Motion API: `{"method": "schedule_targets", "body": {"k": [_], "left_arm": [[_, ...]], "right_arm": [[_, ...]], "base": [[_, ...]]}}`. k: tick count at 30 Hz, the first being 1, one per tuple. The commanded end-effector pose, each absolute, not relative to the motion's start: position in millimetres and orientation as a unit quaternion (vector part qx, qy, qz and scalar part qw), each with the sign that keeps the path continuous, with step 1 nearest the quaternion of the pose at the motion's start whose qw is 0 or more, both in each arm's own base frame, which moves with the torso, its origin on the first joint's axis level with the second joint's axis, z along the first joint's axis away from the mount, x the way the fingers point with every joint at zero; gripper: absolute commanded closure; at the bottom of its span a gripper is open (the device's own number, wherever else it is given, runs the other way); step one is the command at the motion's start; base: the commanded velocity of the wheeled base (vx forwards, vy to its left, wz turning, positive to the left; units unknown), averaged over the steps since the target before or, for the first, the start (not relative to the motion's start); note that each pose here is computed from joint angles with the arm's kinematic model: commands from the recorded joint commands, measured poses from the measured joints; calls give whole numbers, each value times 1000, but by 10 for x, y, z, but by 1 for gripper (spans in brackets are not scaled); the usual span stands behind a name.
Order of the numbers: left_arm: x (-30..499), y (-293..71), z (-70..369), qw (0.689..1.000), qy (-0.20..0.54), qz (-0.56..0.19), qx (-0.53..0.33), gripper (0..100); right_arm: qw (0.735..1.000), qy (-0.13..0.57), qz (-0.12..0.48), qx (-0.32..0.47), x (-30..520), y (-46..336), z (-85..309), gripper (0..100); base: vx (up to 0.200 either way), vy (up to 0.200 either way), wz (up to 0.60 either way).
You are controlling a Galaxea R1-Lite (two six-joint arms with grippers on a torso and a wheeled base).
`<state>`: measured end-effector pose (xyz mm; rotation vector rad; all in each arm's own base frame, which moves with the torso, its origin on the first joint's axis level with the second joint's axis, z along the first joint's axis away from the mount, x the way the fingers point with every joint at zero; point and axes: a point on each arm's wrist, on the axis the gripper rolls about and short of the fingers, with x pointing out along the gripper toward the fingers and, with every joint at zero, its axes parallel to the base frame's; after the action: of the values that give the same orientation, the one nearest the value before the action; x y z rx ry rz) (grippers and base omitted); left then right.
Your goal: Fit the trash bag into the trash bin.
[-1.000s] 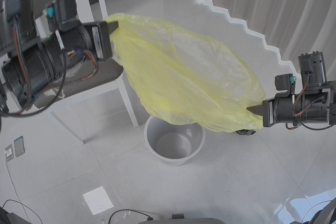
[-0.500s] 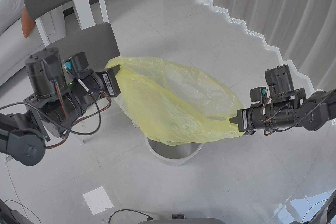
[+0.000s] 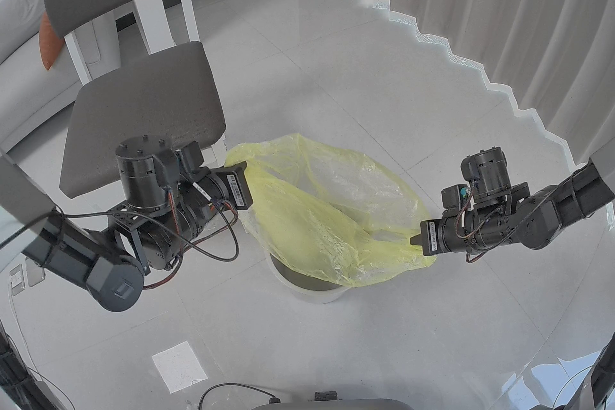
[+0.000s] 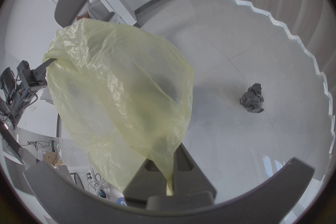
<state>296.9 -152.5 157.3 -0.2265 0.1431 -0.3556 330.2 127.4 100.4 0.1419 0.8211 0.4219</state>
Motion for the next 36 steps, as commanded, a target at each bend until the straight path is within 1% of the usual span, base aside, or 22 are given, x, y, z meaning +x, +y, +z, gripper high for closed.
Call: {"method": "schedule_targets", "body": {"k": [1, 8, 10, 13, 15, 24, 28, 31, 36], "left_arm": [[3086, -1609, 1304, 974, 89, -176, -115, 100], [3128, -1546, 1013, 974, 119, -161, -106, 100], [3129, -1535, 970, 974, 121, -160, -105, 100], [3161, -1553, 827, 973, 125, -163, -105, 100], [3199, -1566, 709, 973, 124, -162, -105, 100], [3172, -1547, 608, 972, 138, -161, -100, 100], [3114, -1507, 499, 972, 144, -158, -98, 100], [3176, -1448, 419, 975, 135, -149, -98, 100], [3239, -1394, 280, 976, 147, -138, -87, 100]], "right_arm": [[885, 417, 194, 70, 3409, 1269, 730, 100], [883, 422, 197, 66, 3529, 1337, 430, 100], [882, 424, 197, 66, 3555, 1347, 386, 100], [874, 437, 205, 67, 3598, 1374, 208, 100], [873, 437, 205, 68, 3627, 1385, 119, 100], [872, 439, 205, 66, 3603, 1376, 102, 100], [872, 439, 208, 65, 3620, 1414, 79, 100], [875, 432, 210, 66, 3662, 1430, 95, 100], [879, 420, 214, 67, 3717, 1464, 154, 100]], "base": [[0, 0, 0], [0, 0, 0], [0, 0, 0], [0, 0, 0], [0, 0, 0], [0, 0, 0], [0, 0, 0], [0, 0, 0], [0, 0, 0]]}}
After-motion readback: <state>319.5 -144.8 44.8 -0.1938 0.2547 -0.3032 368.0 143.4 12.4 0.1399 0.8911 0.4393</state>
